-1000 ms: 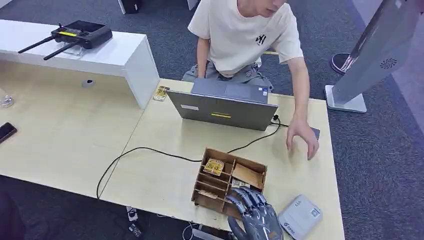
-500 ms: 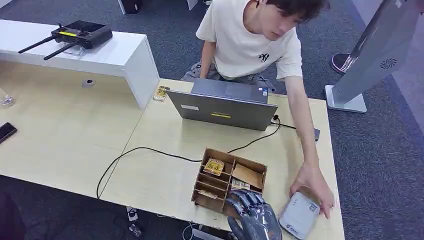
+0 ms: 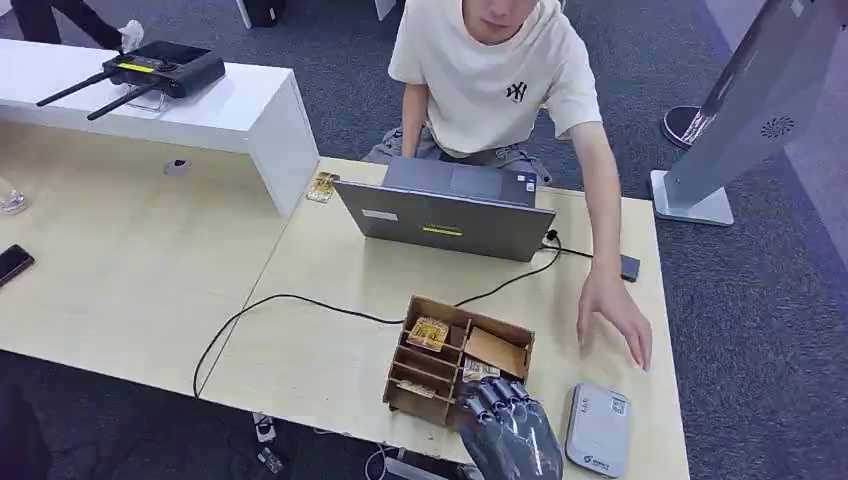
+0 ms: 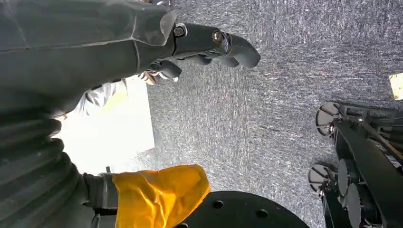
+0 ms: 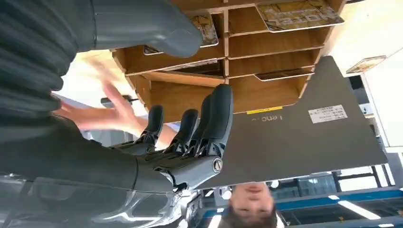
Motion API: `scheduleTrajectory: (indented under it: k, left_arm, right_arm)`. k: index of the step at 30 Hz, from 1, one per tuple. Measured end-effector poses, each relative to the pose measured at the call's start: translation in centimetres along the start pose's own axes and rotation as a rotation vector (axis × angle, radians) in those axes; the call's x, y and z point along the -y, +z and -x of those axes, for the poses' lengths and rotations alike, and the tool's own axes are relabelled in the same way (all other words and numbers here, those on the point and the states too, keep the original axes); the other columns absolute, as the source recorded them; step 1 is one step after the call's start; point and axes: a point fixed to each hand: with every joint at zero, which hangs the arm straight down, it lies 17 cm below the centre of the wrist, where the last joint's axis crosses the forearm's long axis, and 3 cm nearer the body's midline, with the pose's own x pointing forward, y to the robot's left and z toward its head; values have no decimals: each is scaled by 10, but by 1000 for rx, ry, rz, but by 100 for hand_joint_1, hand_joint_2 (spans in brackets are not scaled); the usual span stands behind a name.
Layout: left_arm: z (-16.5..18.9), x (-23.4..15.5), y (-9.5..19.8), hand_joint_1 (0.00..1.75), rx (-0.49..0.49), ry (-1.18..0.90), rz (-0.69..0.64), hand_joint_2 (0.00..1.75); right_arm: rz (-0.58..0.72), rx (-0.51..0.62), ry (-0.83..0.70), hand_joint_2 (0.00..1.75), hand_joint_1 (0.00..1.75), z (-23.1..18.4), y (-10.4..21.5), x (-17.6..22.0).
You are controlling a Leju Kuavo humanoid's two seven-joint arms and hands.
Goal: Pass the card to the sensor for recognition and then transmit it.
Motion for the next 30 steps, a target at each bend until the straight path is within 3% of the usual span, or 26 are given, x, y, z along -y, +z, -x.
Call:
scheduleTrajectory:
  k: [4,9,30]
  left_arm:
    - [0,0,0,0,-1,0,2,175]
    - [0,0,0,0,-2,0,2,175]
    - [1,0,0,0,-5,-2,2,175]
  right_arm:
    - [-15,-12,7,175,61,3,1,-4]
    - [-25,-16,11,175,54,5,1,-6]
    - [-65,-49,10,175,66,12,-1,-17]
